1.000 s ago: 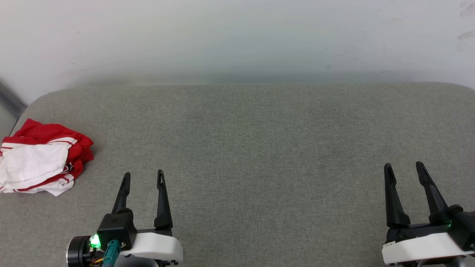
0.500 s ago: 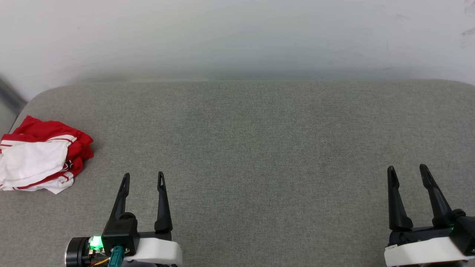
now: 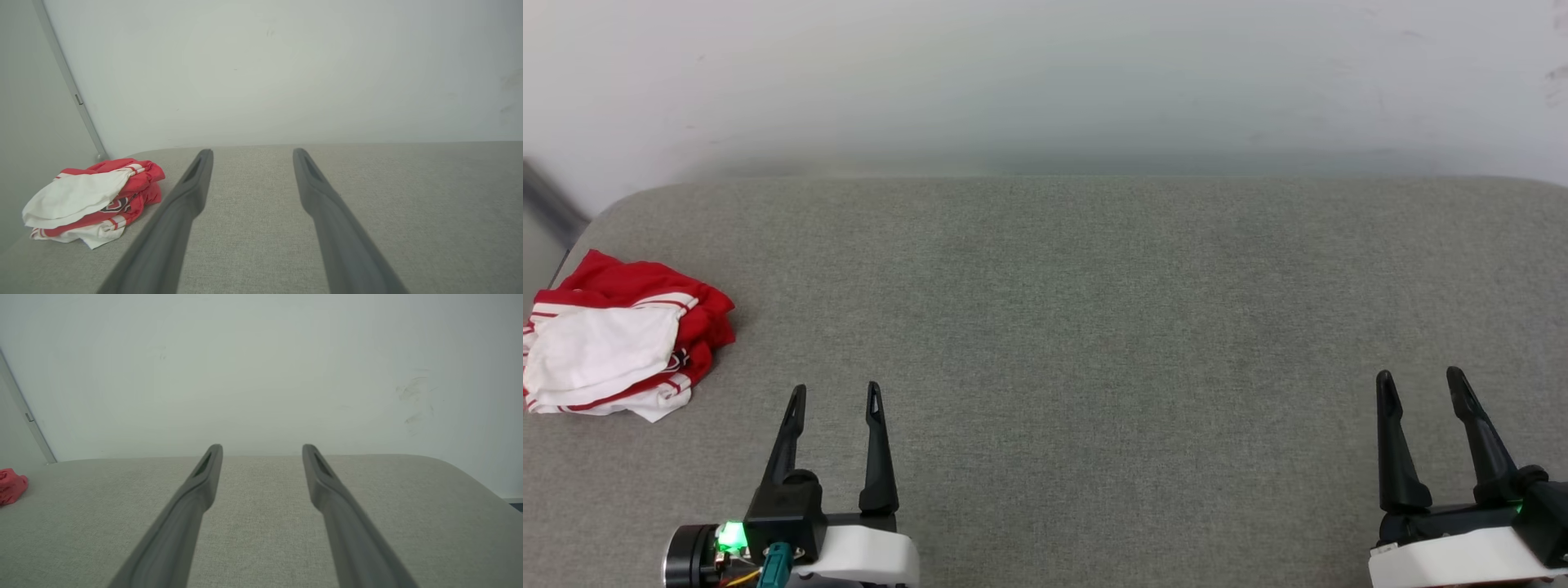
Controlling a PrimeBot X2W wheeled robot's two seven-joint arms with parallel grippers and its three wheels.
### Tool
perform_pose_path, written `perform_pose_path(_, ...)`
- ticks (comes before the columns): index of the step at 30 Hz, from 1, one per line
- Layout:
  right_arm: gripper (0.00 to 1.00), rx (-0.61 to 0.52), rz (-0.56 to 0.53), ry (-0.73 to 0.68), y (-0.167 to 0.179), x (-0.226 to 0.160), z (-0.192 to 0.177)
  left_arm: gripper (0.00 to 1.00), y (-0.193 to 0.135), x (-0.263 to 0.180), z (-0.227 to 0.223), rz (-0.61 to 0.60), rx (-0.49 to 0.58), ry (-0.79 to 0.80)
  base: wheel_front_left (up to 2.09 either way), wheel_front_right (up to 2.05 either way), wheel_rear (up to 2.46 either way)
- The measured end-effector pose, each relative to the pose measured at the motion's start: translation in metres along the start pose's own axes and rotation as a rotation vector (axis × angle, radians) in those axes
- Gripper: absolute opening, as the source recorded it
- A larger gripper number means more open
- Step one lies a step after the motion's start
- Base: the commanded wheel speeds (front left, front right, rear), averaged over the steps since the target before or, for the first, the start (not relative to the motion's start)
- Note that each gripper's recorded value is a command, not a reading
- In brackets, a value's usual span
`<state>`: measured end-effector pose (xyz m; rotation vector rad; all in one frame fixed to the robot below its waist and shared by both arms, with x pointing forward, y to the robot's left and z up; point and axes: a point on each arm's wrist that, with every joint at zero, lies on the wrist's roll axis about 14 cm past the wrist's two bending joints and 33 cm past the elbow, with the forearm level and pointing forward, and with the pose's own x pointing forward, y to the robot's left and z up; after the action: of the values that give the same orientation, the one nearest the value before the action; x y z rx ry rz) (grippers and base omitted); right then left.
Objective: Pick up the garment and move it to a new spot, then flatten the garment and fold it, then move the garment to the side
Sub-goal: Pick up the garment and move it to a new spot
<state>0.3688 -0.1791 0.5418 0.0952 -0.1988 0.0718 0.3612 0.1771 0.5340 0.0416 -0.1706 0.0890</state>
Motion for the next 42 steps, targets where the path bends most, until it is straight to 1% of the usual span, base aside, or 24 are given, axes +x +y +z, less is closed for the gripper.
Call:
perform_pose_path(6, 1.0, 0.009, 0.036, 0.002, 0.012, 0.005, -0.002, 1.0, 0.012, -0.005, -0.002, 0.035, 0.007, 0.009, 0.0, 0.0, 0.0)
perform_pose_path(11, 1.0, 0.015, 0.09, 0.012, 0.029, 0.011, -0.007, 1.0, 0.03, -0.013, -0.001, 0.093, 0.014, 0.013, 0.0, 0.0, 0.0)
perform_pose_path(23, 1.0, 0.046, 0.264, 0.033, 0.088, 0.028, -0.019, 1.0, 0.084, -0.046, 0.005, 0.26, 0.037, 0.016, 0.0, 0.0, 0.0)
perform_pose_path(25, 1.0, 0.055, 0.313, 0.042, 0.104, 0.03, -0.022, 1.0, 0.099, -0.058, 0.006, 0.313, 0.044, 0.018, 0.0, 0.0, 0.0)
perform_pose_path(27, 1.0, 0.058, 0.328, 0.044, 0.11, 0.03, -0.023, 1.0, 0.104, -0.063, 0.007, 0.329, 0.044, 0.019, 0.0, 0.0, 0.0)
perform_pose_path(29, 1.0, 0.065, 0.377, 0.046, 0.127, 0.032, -0.024, 1.0, 0.117, -0.076, 0.008, 0.381, 0.05, 0.022, 0.0, 0.0, 0.0)
perform_pose_path(32, 1.0, 0.073, 0.42, 0.047, 0.142, 0.033, -0.025, 1.0, 0.13, -0.089, 0.01, 0.427, 0.058, 0.024, 0.0, 0.0, 0.0)
perform_pose_path(37, 1.0, 0.079, 0.476, 0.047, 0.161, 0.034, -0.026, 1.0, 0.145, -0.106, 0.013, 0.489, 0.062, 0.022, 0.0, 0.0, 0.0)
perform_pose_path(42, 1.0, 0.083, 0.507, 0.052, 0.172, 0.034, -0.029, 1.0, 0.153, -0.115, 0.013, 0.528, 0.061, 0.026, 0.0, 0.0, 0.0)
